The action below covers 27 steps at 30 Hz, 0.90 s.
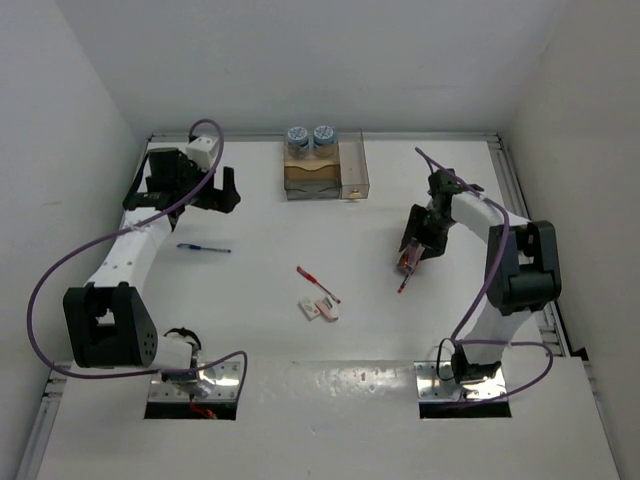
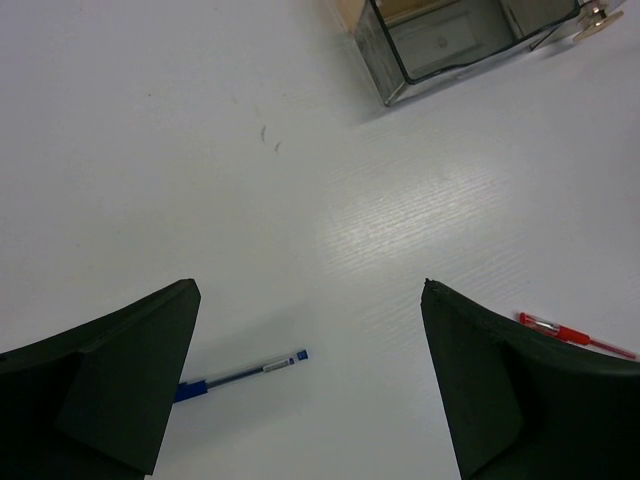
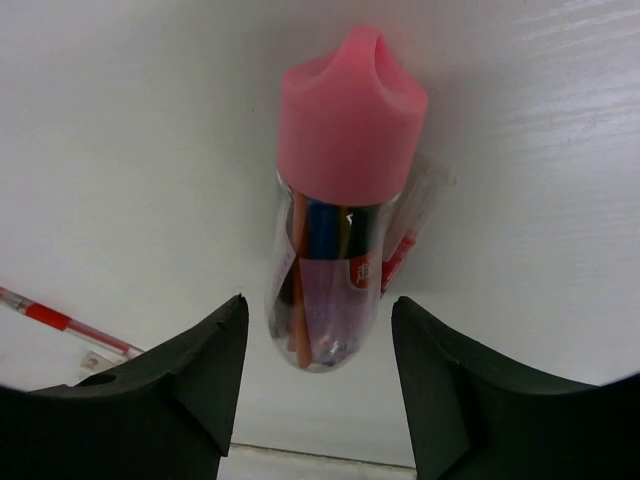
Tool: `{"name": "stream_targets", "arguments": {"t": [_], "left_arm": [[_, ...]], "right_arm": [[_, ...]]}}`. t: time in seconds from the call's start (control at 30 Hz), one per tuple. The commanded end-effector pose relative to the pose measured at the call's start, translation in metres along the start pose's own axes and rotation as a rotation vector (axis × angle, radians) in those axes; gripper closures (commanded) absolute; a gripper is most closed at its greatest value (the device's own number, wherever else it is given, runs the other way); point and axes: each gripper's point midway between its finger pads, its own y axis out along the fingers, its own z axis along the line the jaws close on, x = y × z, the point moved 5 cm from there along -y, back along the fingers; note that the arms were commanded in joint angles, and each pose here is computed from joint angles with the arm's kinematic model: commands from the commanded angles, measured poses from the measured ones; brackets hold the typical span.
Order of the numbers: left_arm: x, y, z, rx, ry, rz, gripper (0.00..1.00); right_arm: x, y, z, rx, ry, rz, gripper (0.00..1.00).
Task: Sort the stationery into containers
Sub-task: Pick up the stationery from the center of the board.
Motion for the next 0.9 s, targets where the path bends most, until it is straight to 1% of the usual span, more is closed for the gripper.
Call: {"name": "stream_targets", "arguments": {"t": [0.0,0.2,0.33,0.4,0.43,0.47,0.53,0.57,0.6,0.63,0.73,0.87], "left_arm": [[0.016,-0.007,-0.003,0.011,0.023,-0.074,0.0],[0.01,-0.001,-0.001,0.009,0.013,-0.055,0.0],[0.008,0.001,-0.001,0.004,0.011,-0.053,0.0],[0.007,0.003,0.0,0.005,0.009,-0.051,0.0],[0.007,0.004,0.0,0.001,0.009,-0.052,0.0],[0.006,0.004,-0.001,0.001,0.007,-0.05,0.0],[0.007,0.005,0.0,0.001,0.009,-0.05,0.0],[0.008,0.005,-0.001,-0.004,0.011,-0.051,0.0],[0.008,0.005,0.0,-0.001,0.01,-0.051,0.0],[0.011,0.004,0.0,0.0,0.013,-0.056,0.0],[0.014,0.004,0.0,-0.005,0.021,-0.064,0.0],[0.014,0.005,-0.008,-0.064,0.021,-0.081,0.0]], "right_arm": [[0.017,0.0,0.009,0.022,0.009,-0.058,0.42],[0.031,0.013,0.013,0.03,-0.018,-0.071,0.46],[0.036,0.018,0.017,0.044,-0.013,-0.06,0.55],[0.038,0.022,0.021,0.058,0.01,-0.048,0.67],[0.039,0.024,0.023,0.063,0.021,-0.042,0.67],[0.038,0.027,0.024,0.065,0.035,-0.028,0.74],[0.036,0.03,0.029,0.083,0.089,-0.006,0.82],[0.034,0.031,0.031,0.095,0.112,0.007,0.94],[0.031,0.032,0.033,0.103,0.151,0.023,0.98],[0.028,0.031,0.037,0.126,0.166,0.041,1.0],[0.024,0.024,0.045,0.182,0.196,0.066,1.0],[0.025,0.005,0.055,0.275,0.257,0.058,1.0]]}}
